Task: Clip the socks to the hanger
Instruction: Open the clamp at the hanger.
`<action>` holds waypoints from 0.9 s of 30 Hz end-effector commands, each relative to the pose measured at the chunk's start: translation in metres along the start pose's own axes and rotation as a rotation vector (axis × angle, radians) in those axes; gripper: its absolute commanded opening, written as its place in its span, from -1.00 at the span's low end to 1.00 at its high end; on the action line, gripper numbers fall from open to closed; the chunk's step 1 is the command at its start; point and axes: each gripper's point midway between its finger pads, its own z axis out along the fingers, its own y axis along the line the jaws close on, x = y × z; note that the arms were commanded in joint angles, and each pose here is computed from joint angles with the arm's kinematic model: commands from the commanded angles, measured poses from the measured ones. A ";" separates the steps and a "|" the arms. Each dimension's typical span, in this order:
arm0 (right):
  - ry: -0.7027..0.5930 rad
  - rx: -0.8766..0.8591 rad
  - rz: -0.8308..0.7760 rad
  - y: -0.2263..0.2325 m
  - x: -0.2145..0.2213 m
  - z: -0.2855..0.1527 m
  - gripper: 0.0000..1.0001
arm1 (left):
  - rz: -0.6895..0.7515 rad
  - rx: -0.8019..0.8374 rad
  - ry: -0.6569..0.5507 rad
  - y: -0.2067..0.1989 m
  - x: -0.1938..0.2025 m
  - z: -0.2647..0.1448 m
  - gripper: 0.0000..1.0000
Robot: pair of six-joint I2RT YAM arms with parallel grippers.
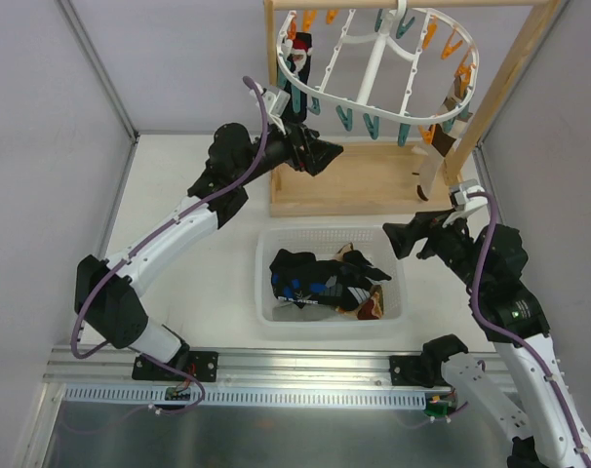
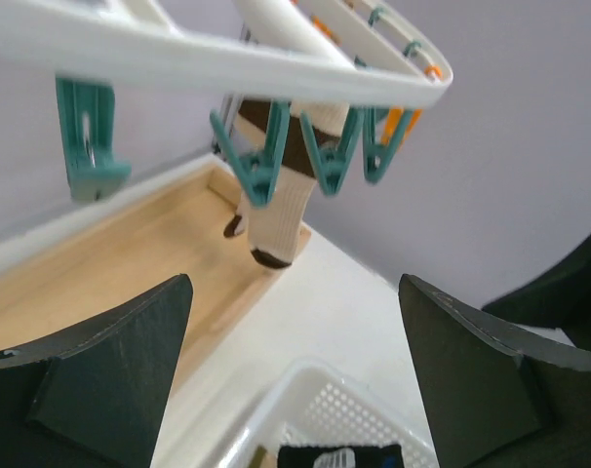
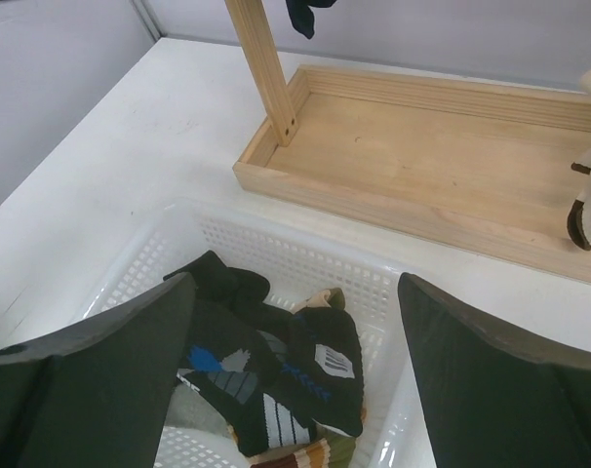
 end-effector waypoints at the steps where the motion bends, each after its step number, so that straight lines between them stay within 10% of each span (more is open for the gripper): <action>1: -0.025 0.018 -0.018 -0.002 -0.004 -0.004 0.79 | 0.087 0.047 -0.129 -0.010 -0.043 0.021 0.75; 27: -0.010 0.087 -0.039 -0.015 0.000 -0.009 0.81 | 0.036 -0.007 -0.260 0.014 -0.074 0.069 0.56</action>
